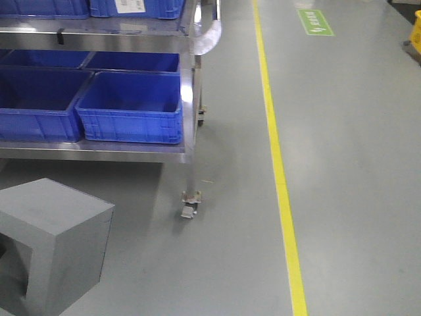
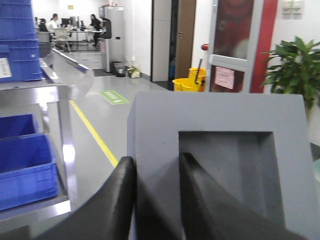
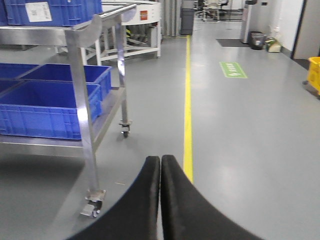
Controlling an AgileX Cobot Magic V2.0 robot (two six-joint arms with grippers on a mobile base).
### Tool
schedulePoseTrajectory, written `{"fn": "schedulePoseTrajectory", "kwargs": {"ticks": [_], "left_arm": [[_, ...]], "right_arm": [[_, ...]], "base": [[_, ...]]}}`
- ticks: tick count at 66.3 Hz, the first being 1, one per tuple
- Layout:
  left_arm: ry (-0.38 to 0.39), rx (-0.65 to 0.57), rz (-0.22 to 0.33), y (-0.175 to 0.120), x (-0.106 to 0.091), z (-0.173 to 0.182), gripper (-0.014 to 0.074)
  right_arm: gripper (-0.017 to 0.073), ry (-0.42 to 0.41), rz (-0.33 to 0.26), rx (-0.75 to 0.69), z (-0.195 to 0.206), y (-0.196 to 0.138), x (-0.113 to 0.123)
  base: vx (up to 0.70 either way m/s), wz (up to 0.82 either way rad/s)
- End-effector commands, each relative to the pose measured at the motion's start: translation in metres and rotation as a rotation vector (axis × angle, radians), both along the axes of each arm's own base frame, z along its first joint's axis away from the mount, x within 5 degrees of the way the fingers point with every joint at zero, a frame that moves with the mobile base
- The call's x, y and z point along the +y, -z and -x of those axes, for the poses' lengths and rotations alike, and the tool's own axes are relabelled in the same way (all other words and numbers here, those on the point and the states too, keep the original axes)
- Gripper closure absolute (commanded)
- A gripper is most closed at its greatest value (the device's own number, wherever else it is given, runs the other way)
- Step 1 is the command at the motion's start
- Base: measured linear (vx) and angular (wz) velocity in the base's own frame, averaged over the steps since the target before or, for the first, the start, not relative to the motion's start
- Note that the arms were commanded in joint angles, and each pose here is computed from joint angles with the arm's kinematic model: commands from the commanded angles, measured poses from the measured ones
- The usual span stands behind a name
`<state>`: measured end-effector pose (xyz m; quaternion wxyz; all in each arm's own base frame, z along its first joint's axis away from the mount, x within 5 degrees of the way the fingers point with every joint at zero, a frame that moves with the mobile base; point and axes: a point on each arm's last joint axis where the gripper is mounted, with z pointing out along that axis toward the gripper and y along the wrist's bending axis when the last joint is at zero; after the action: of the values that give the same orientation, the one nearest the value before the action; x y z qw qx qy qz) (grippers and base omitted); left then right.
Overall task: Sort gray base to blue bin
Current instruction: 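Drive the base away from the table carrying the block, then drive down the aisle between shelves of blue bins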
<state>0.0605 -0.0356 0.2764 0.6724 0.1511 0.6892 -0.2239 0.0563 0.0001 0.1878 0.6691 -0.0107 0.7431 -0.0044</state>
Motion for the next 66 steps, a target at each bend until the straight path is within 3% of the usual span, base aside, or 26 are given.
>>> {"fn": "schedulePoseTrajectory", "kwargs": {"ticks": [1, 20, 66], "left_arm": [[0.023, -0.111, 0.08, -0.0199, -0.0007, 0.0025, 0.0599], [0.023, -0.111, 0.08, -0.0199, -0.0007, 0.0025, 0.0599], [0.023, -0.111, 0.08, -0.0199, -0.0007, 0.0025, 0.0599]], "right_arm": [[0.0568, 0.0, 0.011, -0.072, -0.0002, -0.0025, 0.0001], [0.0568, 0.0, 0.011, -0.072, -0.0002, -0.0025, 0.0001], [0.0568, 0.0, 0.011, -0.072, -0.0002, -0.0025, 0.0001]], "base": [[0.32, 0.28], [0.29, 0.55], [0.24, 0.91]]}}
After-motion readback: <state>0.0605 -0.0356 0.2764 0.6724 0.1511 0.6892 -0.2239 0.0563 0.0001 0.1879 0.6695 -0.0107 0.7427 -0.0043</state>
